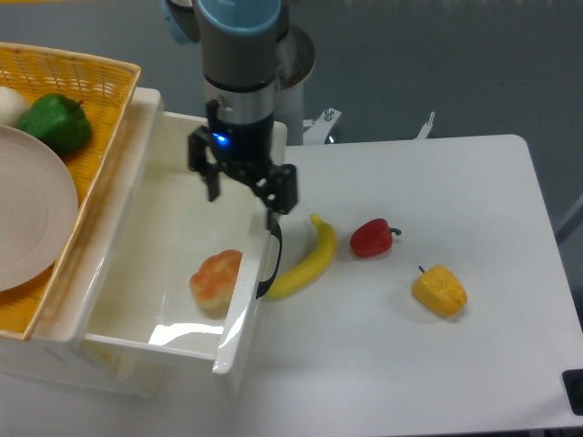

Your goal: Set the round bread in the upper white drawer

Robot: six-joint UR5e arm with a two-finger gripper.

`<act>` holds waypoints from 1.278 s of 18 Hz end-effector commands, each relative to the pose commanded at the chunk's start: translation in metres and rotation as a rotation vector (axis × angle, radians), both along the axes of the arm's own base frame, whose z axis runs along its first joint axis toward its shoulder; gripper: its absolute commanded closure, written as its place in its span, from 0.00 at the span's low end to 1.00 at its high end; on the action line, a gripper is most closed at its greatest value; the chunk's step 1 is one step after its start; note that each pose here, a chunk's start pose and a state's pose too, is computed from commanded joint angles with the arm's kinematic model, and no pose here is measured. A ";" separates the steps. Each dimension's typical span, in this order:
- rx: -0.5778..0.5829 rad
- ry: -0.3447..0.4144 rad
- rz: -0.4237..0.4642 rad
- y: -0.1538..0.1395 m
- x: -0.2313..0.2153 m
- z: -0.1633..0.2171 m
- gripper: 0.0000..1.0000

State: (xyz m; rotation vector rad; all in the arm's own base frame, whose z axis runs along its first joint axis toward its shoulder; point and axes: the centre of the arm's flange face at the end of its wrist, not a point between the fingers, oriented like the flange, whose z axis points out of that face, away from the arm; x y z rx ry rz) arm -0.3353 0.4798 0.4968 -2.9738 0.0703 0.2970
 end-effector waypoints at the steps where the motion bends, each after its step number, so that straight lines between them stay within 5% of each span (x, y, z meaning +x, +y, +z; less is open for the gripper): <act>1: -0.009 0.013 -0.017 -0.010 -0.015 0.003 0.00; 11: -0.121 -0.033 -0.122 -0.084 -0.126 -0.048 0.00; 23: -0.201 -0.188 -0.268 -0.093 -0.198 -0.173 0.00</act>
